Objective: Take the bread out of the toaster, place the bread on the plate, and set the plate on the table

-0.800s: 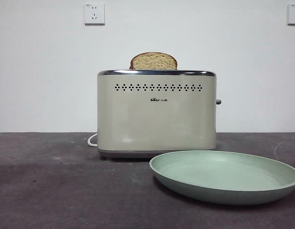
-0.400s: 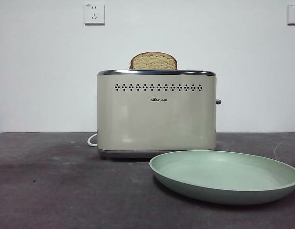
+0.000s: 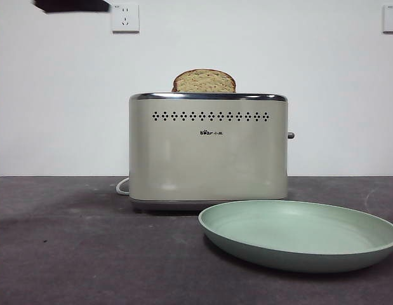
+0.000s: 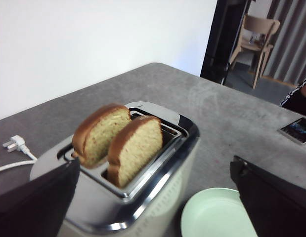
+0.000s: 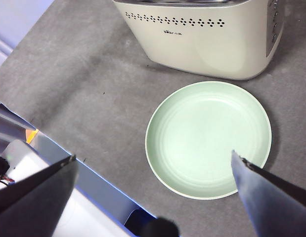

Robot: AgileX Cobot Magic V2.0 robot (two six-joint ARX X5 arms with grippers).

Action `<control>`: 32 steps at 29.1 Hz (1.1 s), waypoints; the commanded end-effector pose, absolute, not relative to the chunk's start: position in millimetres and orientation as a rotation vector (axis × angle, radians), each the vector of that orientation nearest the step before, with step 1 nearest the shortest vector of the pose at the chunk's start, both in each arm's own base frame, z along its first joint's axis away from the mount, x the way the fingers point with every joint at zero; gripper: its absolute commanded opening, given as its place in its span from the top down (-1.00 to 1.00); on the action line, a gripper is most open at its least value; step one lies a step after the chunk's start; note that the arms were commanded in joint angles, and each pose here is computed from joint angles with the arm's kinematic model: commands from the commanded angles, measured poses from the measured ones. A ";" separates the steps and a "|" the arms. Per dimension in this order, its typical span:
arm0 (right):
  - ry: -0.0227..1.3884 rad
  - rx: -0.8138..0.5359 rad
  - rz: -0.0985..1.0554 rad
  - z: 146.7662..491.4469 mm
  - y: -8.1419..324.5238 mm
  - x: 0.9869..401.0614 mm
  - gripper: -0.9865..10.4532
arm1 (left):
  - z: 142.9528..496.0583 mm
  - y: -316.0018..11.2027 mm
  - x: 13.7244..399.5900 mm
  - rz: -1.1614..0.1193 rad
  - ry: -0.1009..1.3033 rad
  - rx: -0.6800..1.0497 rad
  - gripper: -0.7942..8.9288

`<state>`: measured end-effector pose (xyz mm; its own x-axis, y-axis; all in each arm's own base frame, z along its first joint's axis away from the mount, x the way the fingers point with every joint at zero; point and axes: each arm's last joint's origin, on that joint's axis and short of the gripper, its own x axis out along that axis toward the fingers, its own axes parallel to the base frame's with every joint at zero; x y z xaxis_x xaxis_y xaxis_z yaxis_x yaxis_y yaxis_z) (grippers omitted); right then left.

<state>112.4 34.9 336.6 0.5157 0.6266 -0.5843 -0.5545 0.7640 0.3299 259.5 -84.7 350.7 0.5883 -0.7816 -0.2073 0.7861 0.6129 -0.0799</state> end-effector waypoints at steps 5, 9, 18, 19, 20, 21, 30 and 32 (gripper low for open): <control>0.744 0.105 0.715 336.7 35.0 111.9 -0.13 | 337.7 -120.3 304.6 -0.978 0.251 0.119 -0.26; 0.746 0.101 0.703 336.5 34.7 112.0 -0.13 | 326.5 -139.8 324.2 -0.976 0.258 0.156 -0.26; 0.766 0.103 0.699 335.2 34.4 110.7 -0.12 | 292.2 -167.3 347.6 -0.971 0.301 0.216 -0.26; 0.766 0.103 0.699 335.2 34.4 110.7 -0.12 | 288.3 -169.1 349.5 -0.973 0.307 0.216 -0.26; 0.767 0.104 0.699 335.1 34.4 110.7 -0.12 | 284.9 -170.2 351.0 -0.974 0.315 0.216 -0.26; 0.766 0.103 0.699 335.2 34.4 110.7 -0.12 | 281.5 -172.0 352.2 -0.977 0.323 0.216 -0.25; 0.765 0.098 0.697 335.2 34.3 110.8 -0.12 | 277.6 -179.4 352.0 -0.947 0.327 0.233 0.60; 0.765 0.098 0.697 335.2 34.3 110.8 -0.12 | 277.5 -179.6 351.9 -0.948 0.330 0.228 0.87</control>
<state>111.0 34.3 334.8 0.5076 0.6144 -0.6040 -0.5403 0.7731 0.3323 351.3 -177.8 278.6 0.5397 -0.7527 -0.3772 0.8211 0.5695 0.0385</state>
